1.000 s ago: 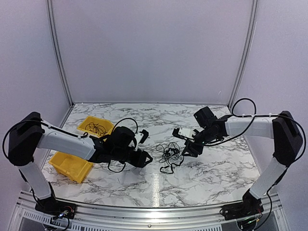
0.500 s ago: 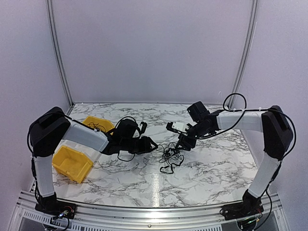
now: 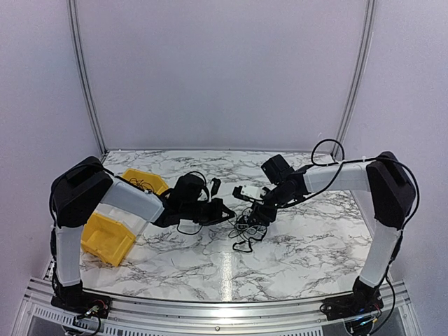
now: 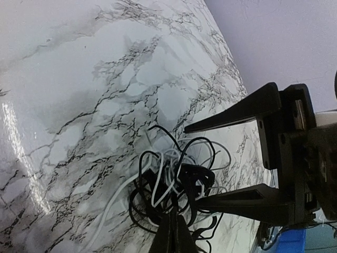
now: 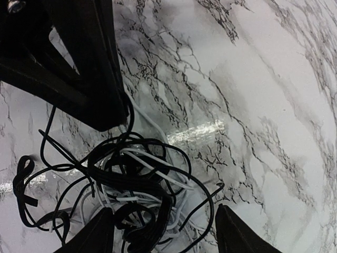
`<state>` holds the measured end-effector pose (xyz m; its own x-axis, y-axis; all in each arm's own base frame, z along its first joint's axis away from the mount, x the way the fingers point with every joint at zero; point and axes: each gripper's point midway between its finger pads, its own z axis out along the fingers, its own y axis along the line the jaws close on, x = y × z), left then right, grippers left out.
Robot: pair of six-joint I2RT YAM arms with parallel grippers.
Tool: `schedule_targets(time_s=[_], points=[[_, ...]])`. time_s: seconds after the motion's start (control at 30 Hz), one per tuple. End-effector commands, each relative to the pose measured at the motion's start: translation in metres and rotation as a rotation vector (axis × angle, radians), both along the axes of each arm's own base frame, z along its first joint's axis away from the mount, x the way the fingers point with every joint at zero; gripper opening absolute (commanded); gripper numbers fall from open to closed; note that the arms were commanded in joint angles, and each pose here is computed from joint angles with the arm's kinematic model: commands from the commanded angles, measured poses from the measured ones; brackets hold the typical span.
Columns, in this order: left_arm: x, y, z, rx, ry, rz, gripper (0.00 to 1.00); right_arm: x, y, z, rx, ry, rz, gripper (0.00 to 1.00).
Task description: Untangle the cables
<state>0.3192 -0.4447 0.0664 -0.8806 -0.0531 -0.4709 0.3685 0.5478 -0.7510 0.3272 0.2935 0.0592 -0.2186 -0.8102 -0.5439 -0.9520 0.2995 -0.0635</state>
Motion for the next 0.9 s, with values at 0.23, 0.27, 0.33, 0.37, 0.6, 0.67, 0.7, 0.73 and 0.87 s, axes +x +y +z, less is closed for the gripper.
schedule_targets(time_s=[0.23, 0.27, 0.33, 0.37, 0.6, 0.67, 0.7, 0.73, 0.87], points=[[-0.012, 0.051, 0.028, 0.021, -0.073, 0.094, 0.00, 0.004, 0.000, -0.046, -0.069, 0.054, -0.032, 0.43], [-0.012, 0.061, 0.031, 0.034, -0.083, 0.114, 0.00, 0.003, -0.002, -0.050, -0.078, 0.056, -0.035, 0.39], [-0.011, 0.080, 0.051, 0.060, -0.142, 0.153, 0.00, 0.002, -0.007, -0.056, -0.092, 0.065, -0.040, 0.33], [-0.011, 0.090, 0.056, 0.095, -0.168, 0.171, 0.00, 0.003, -0.009, -0.058, -0.095, 0.068, -0.046, 0.30], [-0.002, 0.181, 0.124, 0.460, -0.400, 0.368, 0.00, 0.009, -0.022, -0.067, -0.101, 0.100, -0.090, 0.23], [-0.002, 0.207, 0.156, 0.525, -0.475, 0.429, 0.00, 0.011, -0.026, -0.068, -0.100, 0.107, -0.107, 0.23], [-0.003, 0.219, 0.171, 0.549, -0.507, 0.458, 0.00, 0.013, -0.028, -0.069, -0.101, 0.109, -0.113, 0.22], [-0.004, 0.232, 0.188, 0.563, -0.537, 0.496, 0.00, 0.014, -0.029, -0.069, -0.102, 0.110, -0.119, 0.22], [-0.014, 0.275, 0.254, 0.590, -0.652, 0.626, 0.00, 0.019, -0.037, -0.070, -0.108, 0.117, -0.149, 0.20]])
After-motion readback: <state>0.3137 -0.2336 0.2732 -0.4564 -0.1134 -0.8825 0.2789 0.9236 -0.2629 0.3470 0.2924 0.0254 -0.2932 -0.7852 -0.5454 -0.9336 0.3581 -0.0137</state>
